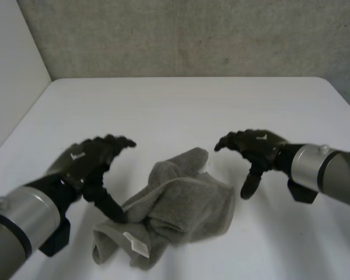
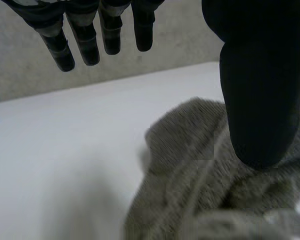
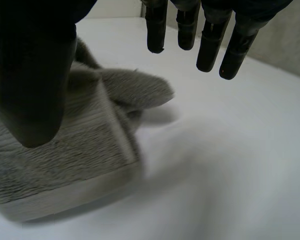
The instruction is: Fold the towel.
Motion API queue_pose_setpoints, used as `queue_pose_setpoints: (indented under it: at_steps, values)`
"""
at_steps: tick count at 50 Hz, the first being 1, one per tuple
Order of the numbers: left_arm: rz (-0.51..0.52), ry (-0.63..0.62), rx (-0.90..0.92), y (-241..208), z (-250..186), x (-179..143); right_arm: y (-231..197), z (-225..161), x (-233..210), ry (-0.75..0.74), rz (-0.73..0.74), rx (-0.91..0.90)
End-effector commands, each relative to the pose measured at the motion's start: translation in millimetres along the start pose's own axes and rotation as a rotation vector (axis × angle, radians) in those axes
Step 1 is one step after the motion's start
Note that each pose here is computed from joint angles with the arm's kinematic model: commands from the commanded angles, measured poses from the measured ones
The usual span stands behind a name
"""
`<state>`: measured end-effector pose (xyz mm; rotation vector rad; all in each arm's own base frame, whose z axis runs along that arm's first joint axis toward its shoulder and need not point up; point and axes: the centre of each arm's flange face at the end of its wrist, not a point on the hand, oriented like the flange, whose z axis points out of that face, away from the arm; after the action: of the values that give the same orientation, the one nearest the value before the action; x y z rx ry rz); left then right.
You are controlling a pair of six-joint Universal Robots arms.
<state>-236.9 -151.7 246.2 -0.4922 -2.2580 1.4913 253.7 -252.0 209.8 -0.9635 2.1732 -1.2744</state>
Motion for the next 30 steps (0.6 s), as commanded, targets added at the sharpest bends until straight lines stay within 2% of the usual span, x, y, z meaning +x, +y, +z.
queue_pose_setpoints:
  at_steps: [1, 10, 18, 30]
  values:
    - [0.015, 0.029, -0.029, 20, 8, 8, 32, 24, -2, -0.032, 0.106, -0.006]
    - [0.024, 0.046, -0.061, 39, 31, 12, 48, 42, 3, -0.032, 0.199, 0.01]
    - [0.068, -0.003, -0.109, 59, 53, 7, 53, 51, 1, -0.043, 0.198, 0.012]
    - [0.135, -0.025, -0.058, 50, 55, 5, 58, 56, -20, -0.106, 0.18, -0.011]
